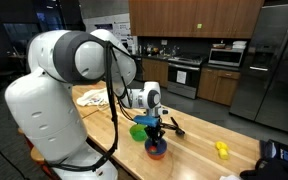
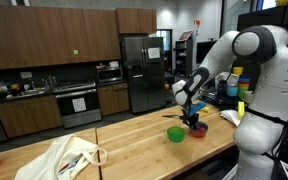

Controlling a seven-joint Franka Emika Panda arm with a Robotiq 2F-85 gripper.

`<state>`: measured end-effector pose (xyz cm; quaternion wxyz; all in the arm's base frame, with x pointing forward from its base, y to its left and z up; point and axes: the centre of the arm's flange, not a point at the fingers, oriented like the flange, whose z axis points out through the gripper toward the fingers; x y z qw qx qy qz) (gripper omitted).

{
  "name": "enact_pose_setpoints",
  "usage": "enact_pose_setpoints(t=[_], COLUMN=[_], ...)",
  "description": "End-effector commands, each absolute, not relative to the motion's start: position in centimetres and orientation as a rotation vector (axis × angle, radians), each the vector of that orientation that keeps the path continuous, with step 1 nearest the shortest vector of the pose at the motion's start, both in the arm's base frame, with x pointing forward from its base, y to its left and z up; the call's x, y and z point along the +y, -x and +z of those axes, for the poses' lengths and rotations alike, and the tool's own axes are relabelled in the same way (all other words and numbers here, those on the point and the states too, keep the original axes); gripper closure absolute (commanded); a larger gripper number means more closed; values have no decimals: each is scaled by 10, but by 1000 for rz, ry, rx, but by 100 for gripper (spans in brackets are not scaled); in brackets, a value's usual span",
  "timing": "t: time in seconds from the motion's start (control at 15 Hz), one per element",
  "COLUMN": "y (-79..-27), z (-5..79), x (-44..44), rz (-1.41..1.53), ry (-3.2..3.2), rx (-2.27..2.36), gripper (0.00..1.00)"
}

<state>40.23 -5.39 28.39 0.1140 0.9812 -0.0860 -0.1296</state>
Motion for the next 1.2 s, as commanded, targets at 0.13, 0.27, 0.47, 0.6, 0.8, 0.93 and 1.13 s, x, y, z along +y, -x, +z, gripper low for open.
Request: enact_pose_setpoints(t=[0.13,0.27,0.47,0.6,0.8,0.93,1.13], y=[-402,-405,-406,-407,-407,-404,-403], z=[289,296,302,304,302,300,298], x=[-56,-59,-64,-66,-68,-70,-73], rz=[-352,-346,-333,-328,-328,-333,-333], ry=[-2877,-2884,-2891,-2894,-2890,-2887,-2883], rx=[-271,-277,-284,-291,-294,-291,-297], gripper=[47,34,13,2,0,0,0])
